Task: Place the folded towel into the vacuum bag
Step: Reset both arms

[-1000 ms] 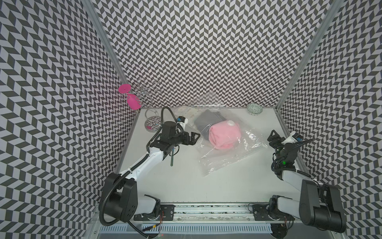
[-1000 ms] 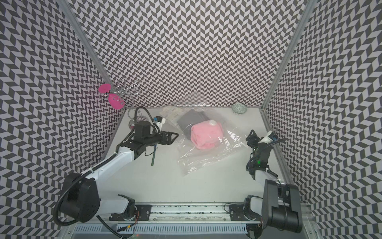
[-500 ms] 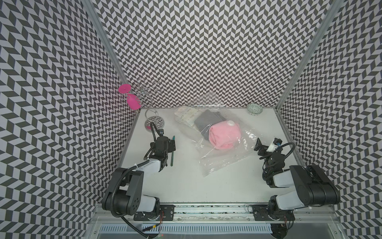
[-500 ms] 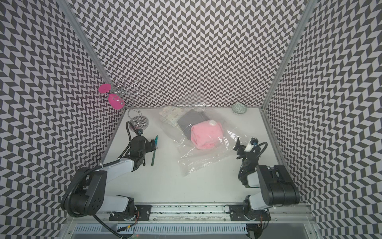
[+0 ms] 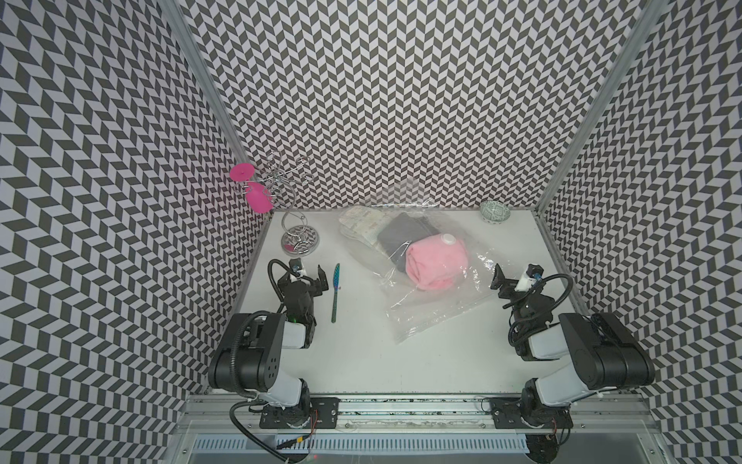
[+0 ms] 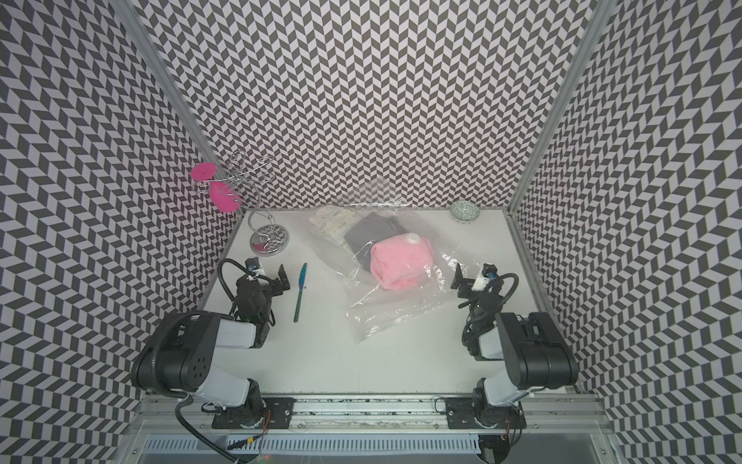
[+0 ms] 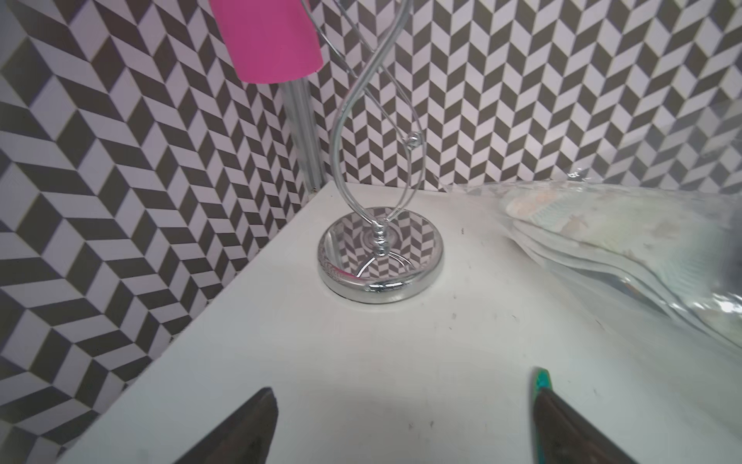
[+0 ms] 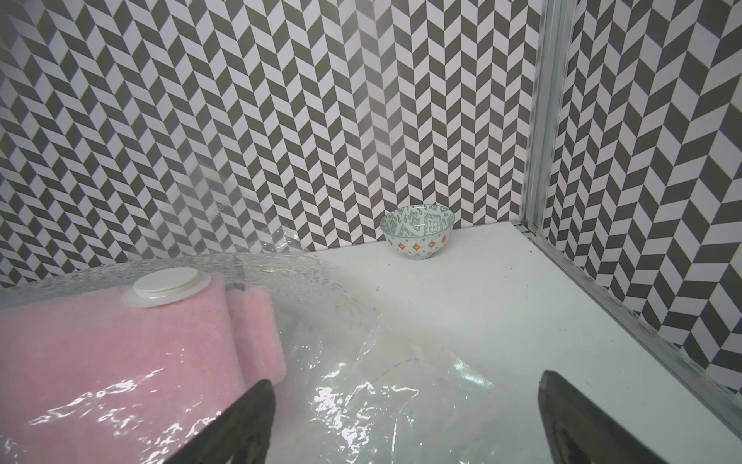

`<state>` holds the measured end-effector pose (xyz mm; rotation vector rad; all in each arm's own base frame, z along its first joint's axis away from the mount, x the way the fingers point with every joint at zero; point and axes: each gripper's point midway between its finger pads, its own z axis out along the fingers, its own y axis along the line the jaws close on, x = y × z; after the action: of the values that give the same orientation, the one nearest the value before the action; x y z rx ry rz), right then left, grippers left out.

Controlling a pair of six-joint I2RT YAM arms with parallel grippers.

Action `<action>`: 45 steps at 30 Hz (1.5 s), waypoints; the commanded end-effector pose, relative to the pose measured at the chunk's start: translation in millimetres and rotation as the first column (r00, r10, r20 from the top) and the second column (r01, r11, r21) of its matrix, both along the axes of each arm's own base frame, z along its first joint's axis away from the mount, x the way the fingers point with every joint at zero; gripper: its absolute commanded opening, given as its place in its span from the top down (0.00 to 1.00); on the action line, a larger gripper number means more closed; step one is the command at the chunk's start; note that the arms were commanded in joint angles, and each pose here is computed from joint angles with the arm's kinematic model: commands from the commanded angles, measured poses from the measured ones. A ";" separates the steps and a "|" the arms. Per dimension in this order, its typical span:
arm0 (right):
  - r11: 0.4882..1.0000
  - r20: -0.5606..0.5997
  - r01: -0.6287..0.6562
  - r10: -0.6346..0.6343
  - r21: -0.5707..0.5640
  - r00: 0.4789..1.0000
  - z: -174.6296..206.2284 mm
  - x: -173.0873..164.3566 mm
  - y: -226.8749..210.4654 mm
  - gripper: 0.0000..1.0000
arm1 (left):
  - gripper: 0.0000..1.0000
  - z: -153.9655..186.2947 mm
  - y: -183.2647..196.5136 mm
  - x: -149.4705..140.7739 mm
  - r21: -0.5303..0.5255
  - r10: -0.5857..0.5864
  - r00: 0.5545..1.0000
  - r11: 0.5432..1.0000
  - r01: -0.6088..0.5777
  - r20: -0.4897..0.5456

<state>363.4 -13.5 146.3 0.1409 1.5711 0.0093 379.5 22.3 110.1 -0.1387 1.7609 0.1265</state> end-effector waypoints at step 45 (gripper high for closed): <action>0.999 0.044 -0.021 0.022 -0.024 0.999 11.2 3.1 3.2 0.01 | 0.06 34.4 -23.0 6.4 0.028 -0.151 0.979 0.988 0.149 0.137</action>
<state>364.0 -11.1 145.5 0.1228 1.5769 0.0130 385.1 -2.0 138.8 -0.0023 1.6427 0.0231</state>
